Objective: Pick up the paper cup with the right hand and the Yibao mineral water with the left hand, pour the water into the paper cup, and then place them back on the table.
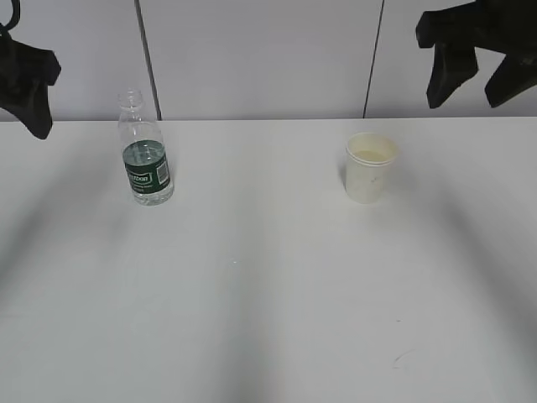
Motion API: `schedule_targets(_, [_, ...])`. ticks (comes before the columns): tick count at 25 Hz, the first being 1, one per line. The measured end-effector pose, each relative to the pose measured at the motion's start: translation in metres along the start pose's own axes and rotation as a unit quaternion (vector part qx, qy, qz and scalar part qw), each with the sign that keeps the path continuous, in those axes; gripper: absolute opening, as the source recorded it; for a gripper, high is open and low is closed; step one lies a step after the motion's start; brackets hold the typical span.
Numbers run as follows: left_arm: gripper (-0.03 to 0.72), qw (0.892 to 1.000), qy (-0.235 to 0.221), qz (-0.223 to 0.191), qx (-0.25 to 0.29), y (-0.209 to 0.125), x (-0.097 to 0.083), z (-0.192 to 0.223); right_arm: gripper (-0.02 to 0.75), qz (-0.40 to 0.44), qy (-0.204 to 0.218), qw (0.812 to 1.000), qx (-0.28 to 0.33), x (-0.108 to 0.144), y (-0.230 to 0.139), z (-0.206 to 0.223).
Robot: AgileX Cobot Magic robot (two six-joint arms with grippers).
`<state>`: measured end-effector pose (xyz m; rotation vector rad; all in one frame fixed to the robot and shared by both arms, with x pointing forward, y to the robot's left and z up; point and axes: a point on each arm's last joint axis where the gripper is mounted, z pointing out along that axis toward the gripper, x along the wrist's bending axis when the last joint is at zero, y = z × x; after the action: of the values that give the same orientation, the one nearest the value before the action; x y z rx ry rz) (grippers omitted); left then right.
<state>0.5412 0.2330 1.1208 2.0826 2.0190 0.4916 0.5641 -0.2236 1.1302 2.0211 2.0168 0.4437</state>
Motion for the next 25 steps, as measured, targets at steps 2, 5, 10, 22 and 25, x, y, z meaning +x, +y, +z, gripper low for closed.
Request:
schedule_targets(2, [0.561, 1.0, -0.011, 0.001, 0.004, -0.001, -0.002, 0.0, 0.519, 0.0, 0.01, 1.0, 0.005, 0.002, -0.001, 0.0])
schedule_targets(5, [0.557, 1.0, -0.024, 0.001, 0.007, -0.001, -0.004, 0.0, 0.519, -0.007, 0.019, 1.0, 0.007, 0.003, -0.001, 0.0])
schedule_targets(10, [0.554, 1.0, -0.028, 0.003, 0.004, -0.004, -0.004, -0.004, 0.519, -0.01, 0.027, 1.0, 0.01, 0.003, -0.009, -0.004])
schedule_targets(22, [0.507, 1.0, -0.026, 0.004, -0.002, -0.085, 0.02, -0.031, 0.519, -0.011, 0.029, 0.999, 0.03, -0.019, -0.101, -0.03])
schedule_targets(25, [0.503, 1.0, -0.026, 0.004, -0.001, -0.105, 0.024, -0.032, 0.519, -0.01, 0.03, 0.999, 0.026, -0.024, -0.122, -0.036])
